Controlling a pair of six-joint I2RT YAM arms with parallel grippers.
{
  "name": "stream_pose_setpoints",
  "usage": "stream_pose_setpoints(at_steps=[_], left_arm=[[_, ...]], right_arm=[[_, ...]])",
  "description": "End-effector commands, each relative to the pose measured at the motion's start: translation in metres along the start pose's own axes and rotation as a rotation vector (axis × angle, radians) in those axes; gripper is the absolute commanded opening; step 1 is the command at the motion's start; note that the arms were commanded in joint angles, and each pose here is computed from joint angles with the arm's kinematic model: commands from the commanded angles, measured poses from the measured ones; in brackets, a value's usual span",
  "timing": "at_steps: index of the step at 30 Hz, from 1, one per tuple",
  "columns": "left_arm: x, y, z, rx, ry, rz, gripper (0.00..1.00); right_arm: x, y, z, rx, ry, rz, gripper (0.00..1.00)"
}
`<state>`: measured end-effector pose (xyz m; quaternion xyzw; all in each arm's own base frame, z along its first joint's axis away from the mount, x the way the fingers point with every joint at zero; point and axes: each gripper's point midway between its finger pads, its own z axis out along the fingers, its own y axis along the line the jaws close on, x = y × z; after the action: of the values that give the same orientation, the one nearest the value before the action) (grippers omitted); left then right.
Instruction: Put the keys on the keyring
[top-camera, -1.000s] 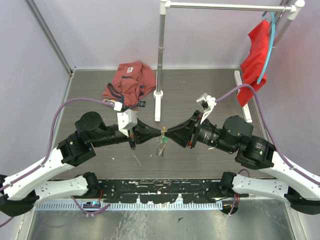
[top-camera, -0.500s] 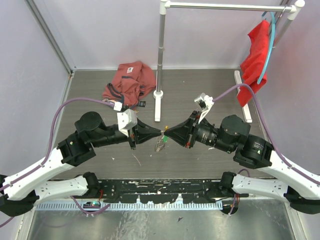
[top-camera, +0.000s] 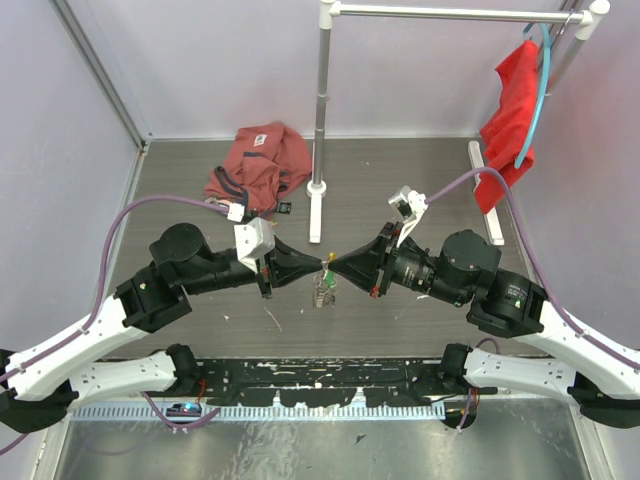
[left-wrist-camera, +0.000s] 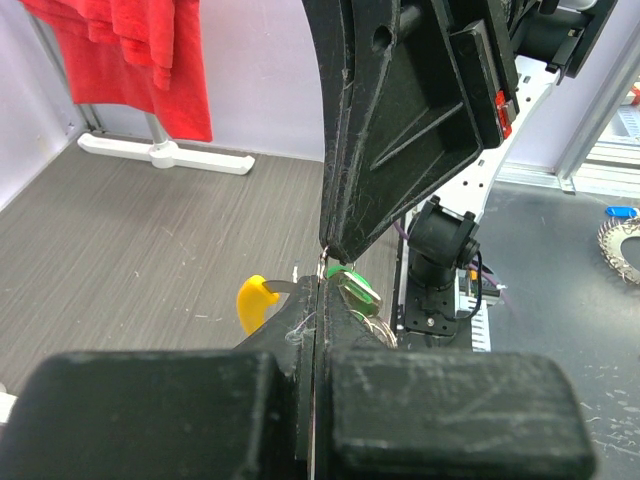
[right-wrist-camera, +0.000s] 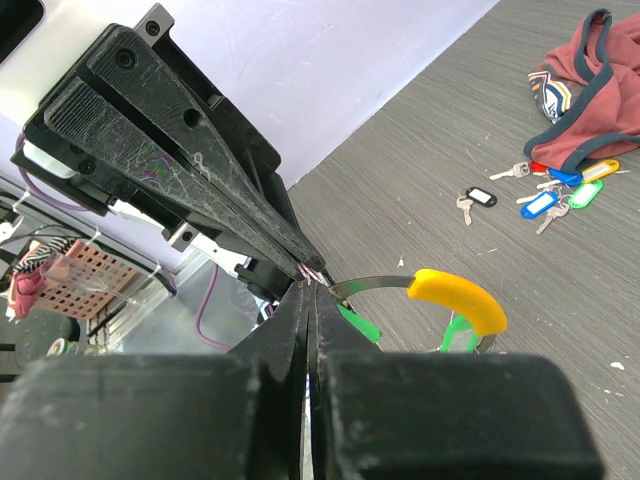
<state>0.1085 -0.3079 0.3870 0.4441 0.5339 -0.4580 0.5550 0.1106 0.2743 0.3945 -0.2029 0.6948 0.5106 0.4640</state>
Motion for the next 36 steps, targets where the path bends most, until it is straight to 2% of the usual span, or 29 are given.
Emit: stream_pose_setpoints(at_steps=[1, 36], left_arm=[[-0.016, -0.001, -0.004, -0.007, -0.062, 0.027, 0.00], [-0.018, 0.000, -0.003, -0.009, -0.072, 0.029, 0.00]], right_arm=[[-0.016, 0.007, -0.006, -0.013, -0.051, -0.009, 0.01], [-0.005, -0.007, -0.007, 0.043, -0.019, -0.018, 0.01]])
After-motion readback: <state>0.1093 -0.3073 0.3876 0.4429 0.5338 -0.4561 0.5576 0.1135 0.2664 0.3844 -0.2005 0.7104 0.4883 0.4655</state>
